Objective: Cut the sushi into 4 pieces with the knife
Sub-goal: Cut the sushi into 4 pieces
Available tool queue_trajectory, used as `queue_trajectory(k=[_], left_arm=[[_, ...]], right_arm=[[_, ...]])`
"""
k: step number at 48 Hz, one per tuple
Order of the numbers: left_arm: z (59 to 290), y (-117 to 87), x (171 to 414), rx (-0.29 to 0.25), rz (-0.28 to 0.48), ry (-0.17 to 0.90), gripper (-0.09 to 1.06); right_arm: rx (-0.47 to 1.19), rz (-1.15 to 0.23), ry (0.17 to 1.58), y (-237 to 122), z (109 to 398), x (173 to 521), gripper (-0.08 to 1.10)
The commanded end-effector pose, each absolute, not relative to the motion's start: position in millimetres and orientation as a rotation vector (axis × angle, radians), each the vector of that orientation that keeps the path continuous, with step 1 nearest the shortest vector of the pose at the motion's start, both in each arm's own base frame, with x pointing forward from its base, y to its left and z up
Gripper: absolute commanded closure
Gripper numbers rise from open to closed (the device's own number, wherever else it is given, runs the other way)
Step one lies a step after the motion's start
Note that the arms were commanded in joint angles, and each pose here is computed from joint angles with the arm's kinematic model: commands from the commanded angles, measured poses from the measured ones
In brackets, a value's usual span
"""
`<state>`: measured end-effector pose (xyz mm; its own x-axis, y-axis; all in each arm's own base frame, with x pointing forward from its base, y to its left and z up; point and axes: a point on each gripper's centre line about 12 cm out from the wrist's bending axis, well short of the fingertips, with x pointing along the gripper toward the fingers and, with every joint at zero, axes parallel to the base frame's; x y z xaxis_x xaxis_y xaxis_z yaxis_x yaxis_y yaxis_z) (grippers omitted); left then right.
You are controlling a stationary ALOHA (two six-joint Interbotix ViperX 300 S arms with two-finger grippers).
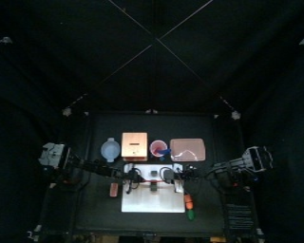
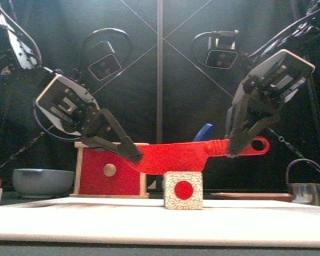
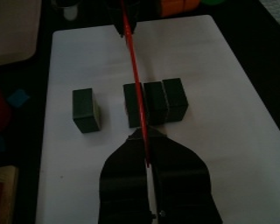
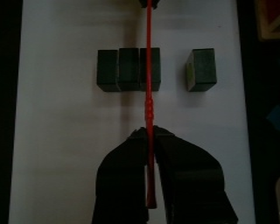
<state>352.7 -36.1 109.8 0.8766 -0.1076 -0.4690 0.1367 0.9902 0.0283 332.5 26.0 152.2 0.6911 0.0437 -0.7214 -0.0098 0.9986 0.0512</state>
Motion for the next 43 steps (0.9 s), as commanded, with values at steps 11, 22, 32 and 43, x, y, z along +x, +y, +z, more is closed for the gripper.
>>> queue_trajectory(k=[11, 22, 32, 43], left_arm=[[110.9, -41.7, 361.1, 0.06, -0.134, 0.49, 0.9], [104.5, -43.4, 361.4, 0.057, -0.135, 0.519, 0.9], [77.0, -43.4, 363.4, 0.052, -0.126, 0.606, 0.9], [59.4, -43.9, 368.0, 0.064, -0.128, 0.707, 0.9]], right_arm=[[0.051, 0.043, 0.765, 31.6, 160.9, 349.6, 0.87], [0.063, 0.043, 0.783, 33.9, 155.1, 349.4, 0.87], [0.081, 0.031, 0.865, 35.4, 126.2, 351.3, 0.87], [0.083, 0.024, 0.9, 34.3, 113.8, 351.1, 0.87]])
